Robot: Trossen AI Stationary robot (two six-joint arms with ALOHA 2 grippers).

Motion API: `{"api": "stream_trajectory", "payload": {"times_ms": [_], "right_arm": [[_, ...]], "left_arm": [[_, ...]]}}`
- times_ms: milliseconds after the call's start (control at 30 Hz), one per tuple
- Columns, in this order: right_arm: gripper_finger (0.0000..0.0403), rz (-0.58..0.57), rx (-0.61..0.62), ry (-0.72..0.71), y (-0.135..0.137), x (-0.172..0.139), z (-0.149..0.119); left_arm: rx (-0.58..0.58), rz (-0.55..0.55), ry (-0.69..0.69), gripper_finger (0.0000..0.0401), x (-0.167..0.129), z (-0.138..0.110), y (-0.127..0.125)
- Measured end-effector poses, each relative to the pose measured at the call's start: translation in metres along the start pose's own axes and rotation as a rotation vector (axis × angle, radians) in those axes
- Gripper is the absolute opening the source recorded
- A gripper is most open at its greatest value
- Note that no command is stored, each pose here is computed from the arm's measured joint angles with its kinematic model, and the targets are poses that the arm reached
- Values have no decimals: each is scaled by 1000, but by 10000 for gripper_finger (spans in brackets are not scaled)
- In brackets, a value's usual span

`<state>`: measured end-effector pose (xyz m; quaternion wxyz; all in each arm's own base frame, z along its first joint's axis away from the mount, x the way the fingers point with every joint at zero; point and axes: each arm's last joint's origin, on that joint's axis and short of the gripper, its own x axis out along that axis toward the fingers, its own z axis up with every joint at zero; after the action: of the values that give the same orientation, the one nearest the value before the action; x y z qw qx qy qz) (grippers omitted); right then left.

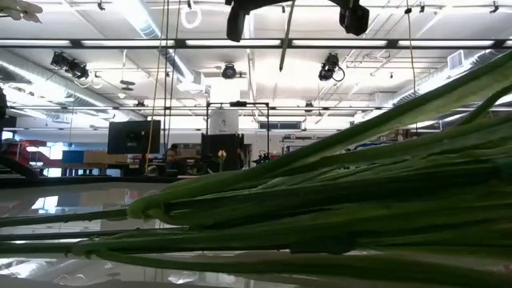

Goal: Sort flowers into vase by color
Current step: Put the black flower into the red vase

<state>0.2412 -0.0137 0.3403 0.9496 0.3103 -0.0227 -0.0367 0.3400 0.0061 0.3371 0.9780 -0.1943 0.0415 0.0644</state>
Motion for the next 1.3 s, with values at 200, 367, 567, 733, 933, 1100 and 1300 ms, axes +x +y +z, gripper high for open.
{"api": "stream_trajectory", "payload": {"times_ms": [200,367,567,733,933,1100,1300], "right_arm": [[203,-23,-47,30,-6,11,-8],[201,18,-65,38,-7,20,-13],[121,35,-82,47,-7,21,-13],[20,63,-126,62,-6,20,-14],[13,37,-237,55,-3,17,-14],[12,-41,-344,46,1,1,-9],[12,-125,-531,19,12,-27,0]], "left_arm": [[-1,-25,-5,2,0,1,-1],[-3,-63,-18,2,0,3,-3],[-2,-65,-16,2,0,3,-3],[-3,-64,-12,3,0,3,-3],[19,-57,-13,59,0,4,-1],[97,-50,-56,145,-14,19,0],[173,-31,-93,209,-43,40,0]]}}
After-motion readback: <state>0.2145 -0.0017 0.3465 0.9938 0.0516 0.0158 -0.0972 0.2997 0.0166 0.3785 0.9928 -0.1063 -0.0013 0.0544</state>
